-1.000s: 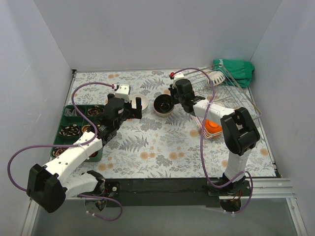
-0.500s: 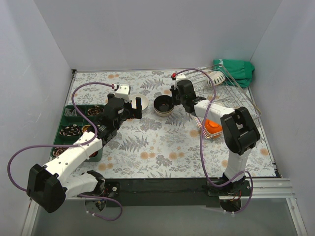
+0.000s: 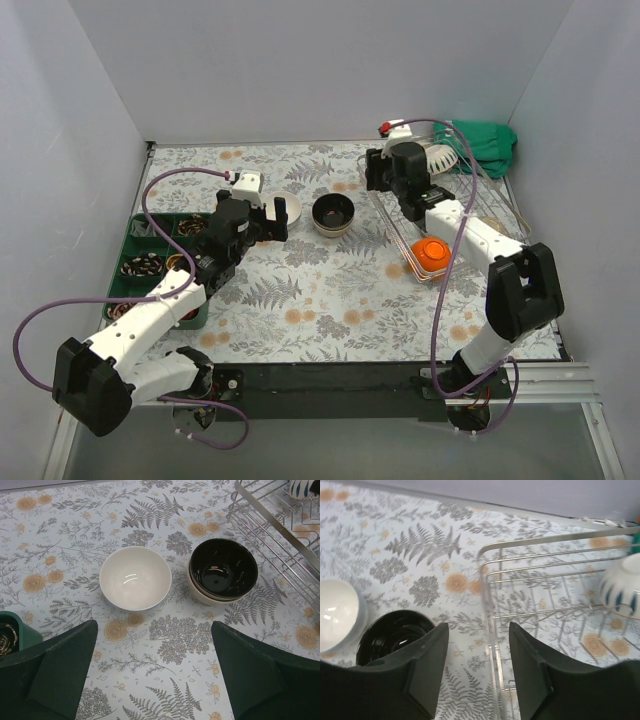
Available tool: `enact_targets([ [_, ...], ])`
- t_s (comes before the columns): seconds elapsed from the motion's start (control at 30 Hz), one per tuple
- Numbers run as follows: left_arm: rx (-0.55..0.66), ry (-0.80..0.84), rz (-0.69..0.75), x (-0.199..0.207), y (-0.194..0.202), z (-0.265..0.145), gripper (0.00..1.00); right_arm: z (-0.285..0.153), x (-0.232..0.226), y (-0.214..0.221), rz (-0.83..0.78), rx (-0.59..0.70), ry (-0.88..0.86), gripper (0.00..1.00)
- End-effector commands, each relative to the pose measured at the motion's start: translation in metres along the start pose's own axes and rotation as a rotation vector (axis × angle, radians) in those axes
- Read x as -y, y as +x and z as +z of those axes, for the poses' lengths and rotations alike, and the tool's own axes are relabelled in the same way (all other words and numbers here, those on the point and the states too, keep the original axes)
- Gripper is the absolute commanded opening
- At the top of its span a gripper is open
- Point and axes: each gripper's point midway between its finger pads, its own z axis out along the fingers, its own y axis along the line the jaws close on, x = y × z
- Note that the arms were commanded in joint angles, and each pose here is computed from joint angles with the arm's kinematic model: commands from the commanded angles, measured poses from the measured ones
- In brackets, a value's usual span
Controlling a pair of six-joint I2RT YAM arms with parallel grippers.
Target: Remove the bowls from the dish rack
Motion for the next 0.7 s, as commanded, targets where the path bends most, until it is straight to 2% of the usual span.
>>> enact_targets([
  [0.0, 0.040, 0.009, -0.013, 0.000, -0.013, -0.008, 0.98, -0.014, 0.067, -0.028, 0.176, 0.060, 0.163, 0.63],
  [0.17, 0.045, 0.016, -0.017, 0.002, -0.015, -0.010, 0.98, -0.021, 0.135, -0.025, 0.368, 0.073, 0.334, 0.74],
  [0.4, 0.043, 0.017, -0.018, 0.002, -0.014, -0.009, 0.98, -0.010, 0.194, -0.011, 0.575, 0.058, 0.527, 0.92],
  [0.67, 0.036, 0.005, -0.013, 0.000, -0.012, -0.008, 0.98, 0.023, 0.227, 0.003, 0.697, 0.046, 0.591, 0.96],
])
